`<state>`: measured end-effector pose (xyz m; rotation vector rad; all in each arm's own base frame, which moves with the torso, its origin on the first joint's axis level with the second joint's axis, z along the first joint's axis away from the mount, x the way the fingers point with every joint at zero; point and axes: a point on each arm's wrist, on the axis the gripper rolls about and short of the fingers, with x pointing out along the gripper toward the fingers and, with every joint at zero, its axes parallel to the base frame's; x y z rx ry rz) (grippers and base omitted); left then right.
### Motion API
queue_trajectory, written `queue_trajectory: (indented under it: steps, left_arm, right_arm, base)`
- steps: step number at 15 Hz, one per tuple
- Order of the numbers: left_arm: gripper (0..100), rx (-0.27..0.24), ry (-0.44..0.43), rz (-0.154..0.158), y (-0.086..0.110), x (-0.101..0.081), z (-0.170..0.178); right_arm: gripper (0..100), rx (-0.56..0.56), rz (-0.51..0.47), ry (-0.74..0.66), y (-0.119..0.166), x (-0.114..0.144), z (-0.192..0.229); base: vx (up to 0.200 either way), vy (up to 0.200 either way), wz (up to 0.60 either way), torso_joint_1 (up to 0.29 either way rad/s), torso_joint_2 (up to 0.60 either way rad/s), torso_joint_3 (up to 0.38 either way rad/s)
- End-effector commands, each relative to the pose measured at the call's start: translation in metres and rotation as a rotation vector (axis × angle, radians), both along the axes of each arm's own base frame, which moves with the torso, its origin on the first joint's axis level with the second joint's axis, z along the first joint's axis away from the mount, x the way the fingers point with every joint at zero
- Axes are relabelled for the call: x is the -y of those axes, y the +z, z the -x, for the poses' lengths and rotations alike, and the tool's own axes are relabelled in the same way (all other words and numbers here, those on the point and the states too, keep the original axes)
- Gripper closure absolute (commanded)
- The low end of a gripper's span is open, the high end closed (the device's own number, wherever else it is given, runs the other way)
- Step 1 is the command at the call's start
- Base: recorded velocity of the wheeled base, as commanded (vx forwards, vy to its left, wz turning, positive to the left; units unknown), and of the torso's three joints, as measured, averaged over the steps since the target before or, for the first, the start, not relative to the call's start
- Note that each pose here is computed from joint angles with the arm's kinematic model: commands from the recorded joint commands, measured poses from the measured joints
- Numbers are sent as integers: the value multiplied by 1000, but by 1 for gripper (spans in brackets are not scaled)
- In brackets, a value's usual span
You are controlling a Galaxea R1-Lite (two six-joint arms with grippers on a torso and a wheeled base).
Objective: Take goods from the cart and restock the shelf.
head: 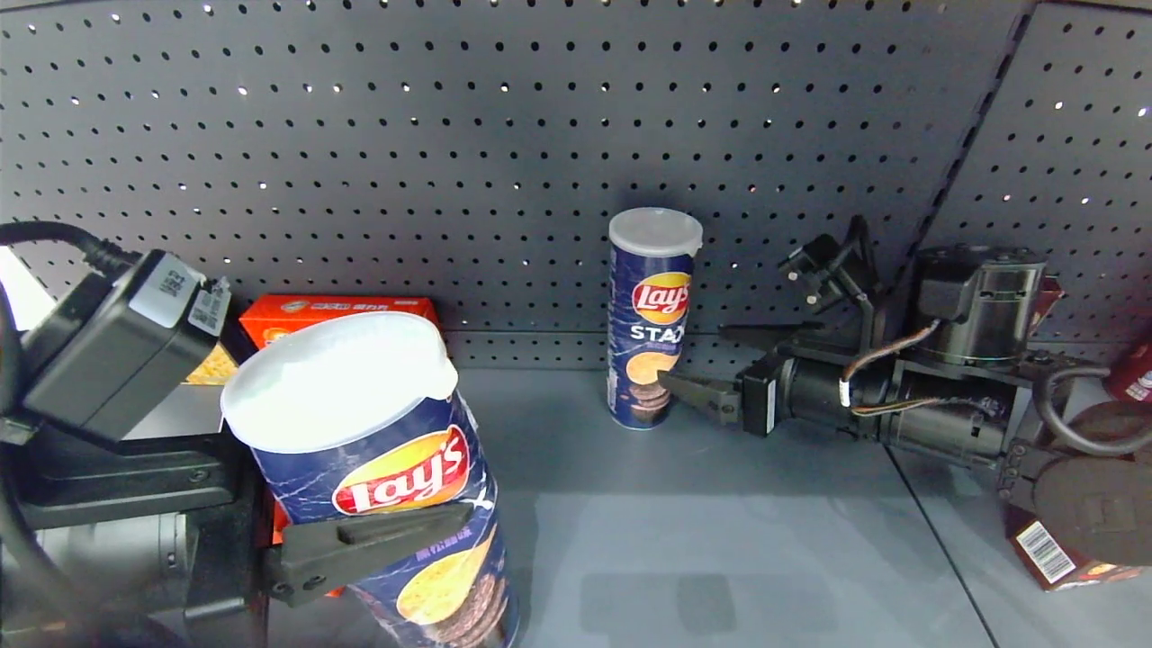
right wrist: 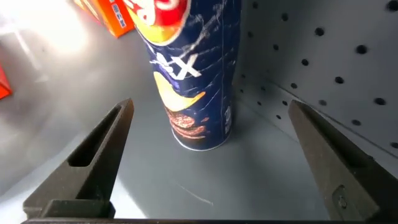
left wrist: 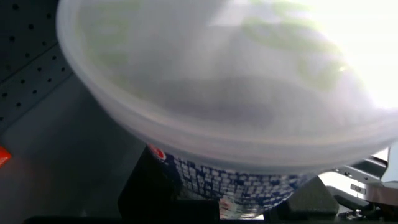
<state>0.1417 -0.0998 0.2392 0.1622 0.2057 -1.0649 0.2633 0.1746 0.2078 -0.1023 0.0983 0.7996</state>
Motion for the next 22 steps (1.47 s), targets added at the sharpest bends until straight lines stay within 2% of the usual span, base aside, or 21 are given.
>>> queue_trajectory:
  steps: [1, 9, 22]
  left_arm:
    - [100, 5, 9, 2, 1, -1, -1]
    - [100, 3, 8, 2, 1, -1, -1]
    - [100, -2, 14, -1, -1, -2, -2]
  right_arm:
    - [0, -19, 13, 7, -8, -5, -6]
    - [0, -20, 12, 11, -23, -18, -26]
    - [0, -11, 6, 16, -30, -33, -46]
  base:
    - [0, 0, 0, 0, 0, 0]
    - [0, 0, 0, 0, 0, 0]
    - [0, 0, 0, 0, 0, 0]
